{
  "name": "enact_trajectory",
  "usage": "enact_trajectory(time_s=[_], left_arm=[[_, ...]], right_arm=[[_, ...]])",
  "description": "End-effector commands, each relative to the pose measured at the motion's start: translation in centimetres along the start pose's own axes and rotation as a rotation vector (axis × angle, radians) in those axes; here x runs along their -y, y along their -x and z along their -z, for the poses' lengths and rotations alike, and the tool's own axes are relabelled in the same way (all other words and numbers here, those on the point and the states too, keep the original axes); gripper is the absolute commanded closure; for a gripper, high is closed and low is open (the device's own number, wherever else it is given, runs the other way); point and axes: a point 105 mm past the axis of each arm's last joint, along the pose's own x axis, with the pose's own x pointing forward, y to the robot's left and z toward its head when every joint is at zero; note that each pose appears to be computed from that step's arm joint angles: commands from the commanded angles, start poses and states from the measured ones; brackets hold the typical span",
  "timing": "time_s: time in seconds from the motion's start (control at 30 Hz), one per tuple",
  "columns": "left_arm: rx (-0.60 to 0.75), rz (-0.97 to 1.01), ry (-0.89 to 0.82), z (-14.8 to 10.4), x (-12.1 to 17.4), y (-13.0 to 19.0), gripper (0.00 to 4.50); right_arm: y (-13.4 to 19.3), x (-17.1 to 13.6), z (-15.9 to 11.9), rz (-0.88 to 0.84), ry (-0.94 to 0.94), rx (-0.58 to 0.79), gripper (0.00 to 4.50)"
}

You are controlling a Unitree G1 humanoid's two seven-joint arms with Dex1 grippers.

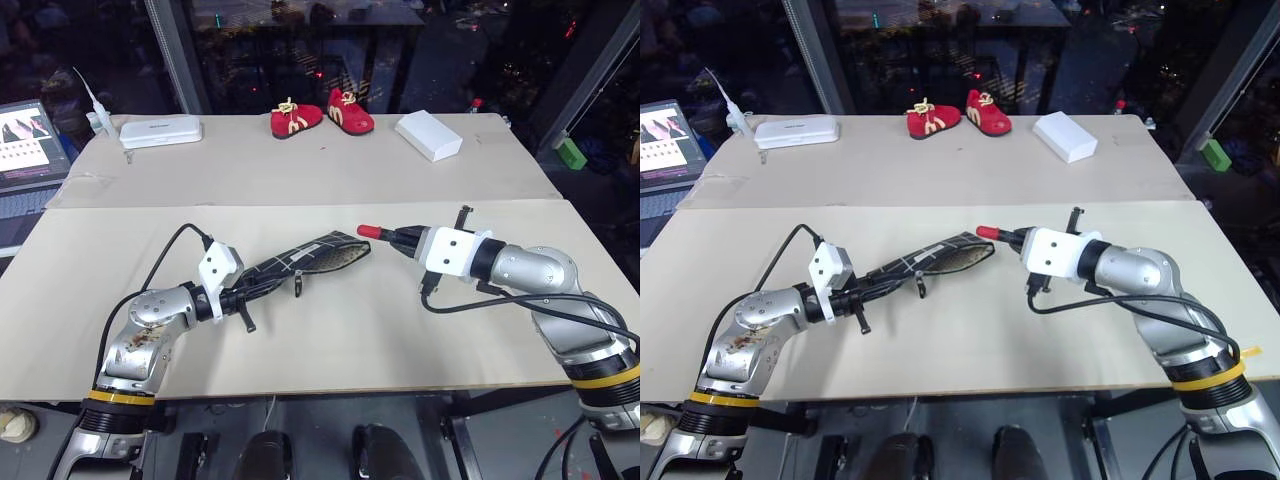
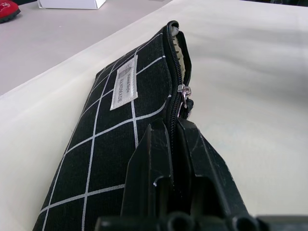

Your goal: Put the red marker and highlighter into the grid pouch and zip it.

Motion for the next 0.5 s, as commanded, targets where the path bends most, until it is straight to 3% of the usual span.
enact_trajectory(time_s=[0.03,0.2,0.5], left_arm=[[0.043,0.004,-0.035,-1.3,0.0,-0.2,4.5],[0.051,0.012,-0.037,-1.6,0.1,-0.3,4.5],[0.051,0.035,-0.043,-1.7,0.5,-0.5,4.5]], right_arm=[[-0.7,-0.1,-1.4,-0.012,0.108,0.058,4.01],[-1.9,-2.0,-1.3,-0.065,0.167,0.07,4.01],[-3.7,-1.9,-1.3,-0.065,0.211,0.086,4.01]])
